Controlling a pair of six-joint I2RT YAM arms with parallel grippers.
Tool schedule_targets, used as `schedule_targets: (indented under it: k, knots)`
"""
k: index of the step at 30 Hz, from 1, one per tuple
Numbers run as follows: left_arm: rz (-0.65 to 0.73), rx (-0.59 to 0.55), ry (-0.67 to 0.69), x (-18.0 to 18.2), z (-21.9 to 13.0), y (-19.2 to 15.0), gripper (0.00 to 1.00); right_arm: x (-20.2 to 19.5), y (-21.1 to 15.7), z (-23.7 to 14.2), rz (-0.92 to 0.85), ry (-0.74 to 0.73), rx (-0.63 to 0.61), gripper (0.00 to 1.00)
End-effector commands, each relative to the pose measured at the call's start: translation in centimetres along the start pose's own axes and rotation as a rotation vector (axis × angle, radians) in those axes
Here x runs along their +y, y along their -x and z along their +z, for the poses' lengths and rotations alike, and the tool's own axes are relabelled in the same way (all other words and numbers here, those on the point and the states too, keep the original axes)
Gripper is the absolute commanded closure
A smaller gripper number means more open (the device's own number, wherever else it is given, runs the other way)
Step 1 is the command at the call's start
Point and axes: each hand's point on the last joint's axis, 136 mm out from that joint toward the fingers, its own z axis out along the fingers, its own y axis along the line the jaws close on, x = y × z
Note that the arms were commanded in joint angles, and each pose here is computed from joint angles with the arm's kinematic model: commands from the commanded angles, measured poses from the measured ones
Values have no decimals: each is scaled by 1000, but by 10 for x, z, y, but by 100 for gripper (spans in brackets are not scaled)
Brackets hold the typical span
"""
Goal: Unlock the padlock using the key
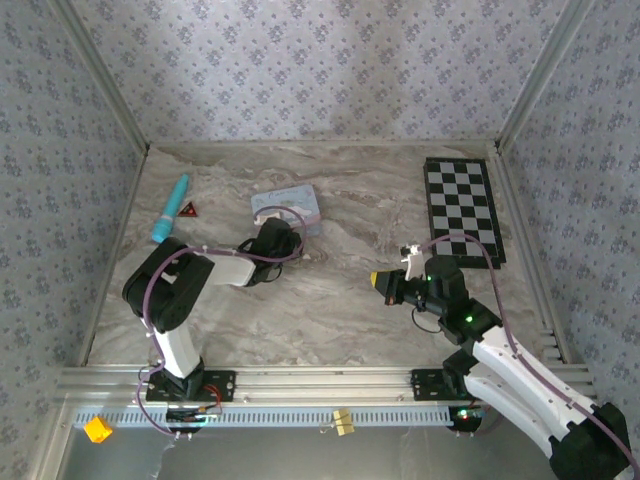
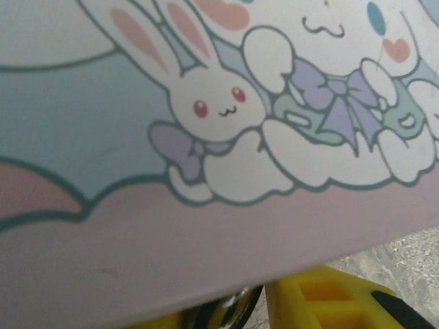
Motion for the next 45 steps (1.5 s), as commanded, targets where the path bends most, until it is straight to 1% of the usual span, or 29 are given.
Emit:
schedule_targets:
  k: [1, 5, 11, 17, 22, 27, 30, 33, 35, 40, 45]
  knots:
    - [39, 23, 84, 10, 8, -4, 66, 9, 7, -2, -8, 28, -20, 100]
    - [78, 39, 124, 6, 15, -9, 67, 9, 6, -2, -5, 30, -20, 100]
    - [78, 41, 146, 9, 17, -9, 73, 8, 6, -4, -5, 24, -24, 100]
    - [78, 19, 124, 6, 8, -3, 79, 9, 6, -5, -2, 27, -25, 100]
    - [76, 10, 91, -3, -7, 5, 86, 6, 4, -4, 6, 18, -21, 100]
    - [64, 35, 55, -11, -21, 5, 90, 2, -3, 4, 84, 30, -17, 100]
    - [42, 86, 16, -18, -28, 0, 92, 1, -9, 14, 153, 50, -12, 100]
    - [-2, 230, -20, -30, -31, -14, 96, 3, -18, 26, 188, 54, 8, 100]
    - [-22, 299, -24, -36, -36, -22, 98, 6, -26, 35, 191, 41, 32, 100]
    - [-66, 356, 4, -33, -50, -28, 98, 11, -36, 52, 195, 44, 57, 100]
    - [-146, 403, -56, -43, -55, -36, 99, 16, -39, 67, 221, 53, 66, 100]
